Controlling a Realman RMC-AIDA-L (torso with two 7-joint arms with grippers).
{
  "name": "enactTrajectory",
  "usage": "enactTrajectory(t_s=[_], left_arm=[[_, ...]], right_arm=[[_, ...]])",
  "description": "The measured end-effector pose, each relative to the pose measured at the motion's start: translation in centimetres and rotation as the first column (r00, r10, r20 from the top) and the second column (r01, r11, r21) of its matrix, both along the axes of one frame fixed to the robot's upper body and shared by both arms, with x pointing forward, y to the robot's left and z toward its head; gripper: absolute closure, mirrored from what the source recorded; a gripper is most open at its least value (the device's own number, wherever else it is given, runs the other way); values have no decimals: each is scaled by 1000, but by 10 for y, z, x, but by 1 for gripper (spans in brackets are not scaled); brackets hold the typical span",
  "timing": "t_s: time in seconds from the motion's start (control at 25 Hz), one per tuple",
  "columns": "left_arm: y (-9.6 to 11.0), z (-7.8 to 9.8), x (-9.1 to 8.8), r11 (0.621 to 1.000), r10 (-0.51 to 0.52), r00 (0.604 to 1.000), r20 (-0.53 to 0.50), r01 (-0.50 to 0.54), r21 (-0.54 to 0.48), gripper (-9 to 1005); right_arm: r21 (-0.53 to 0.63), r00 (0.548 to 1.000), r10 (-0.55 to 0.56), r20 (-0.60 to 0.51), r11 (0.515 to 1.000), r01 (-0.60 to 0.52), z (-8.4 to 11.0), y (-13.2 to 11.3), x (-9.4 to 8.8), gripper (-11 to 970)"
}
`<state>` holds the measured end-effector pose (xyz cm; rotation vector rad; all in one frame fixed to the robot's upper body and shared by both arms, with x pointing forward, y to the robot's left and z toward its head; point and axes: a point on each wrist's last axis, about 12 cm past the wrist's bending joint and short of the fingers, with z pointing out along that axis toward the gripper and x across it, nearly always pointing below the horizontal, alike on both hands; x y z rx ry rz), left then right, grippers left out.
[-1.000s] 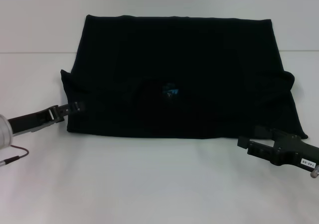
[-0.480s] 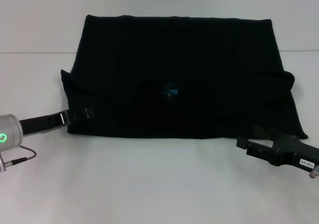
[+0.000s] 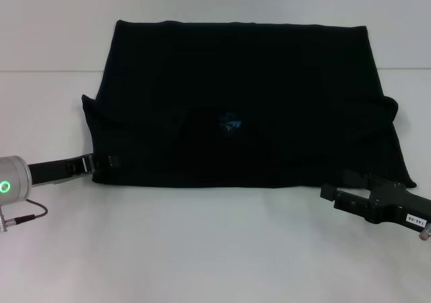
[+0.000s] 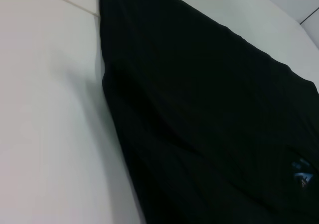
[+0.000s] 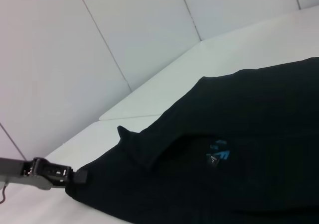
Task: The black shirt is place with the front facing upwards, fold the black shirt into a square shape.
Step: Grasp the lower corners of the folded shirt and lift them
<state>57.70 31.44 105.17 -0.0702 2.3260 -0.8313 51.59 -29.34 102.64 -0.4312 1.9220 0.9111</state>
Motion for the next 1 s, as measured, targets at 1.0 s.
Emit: enactTrajectory(t_s=[1.0], left_arm=[[0,4,4,1000,-20,1000,16,20,18,956]], right_arm=[[-279,775,-322,-543,940,195,128,-99,65,100]])
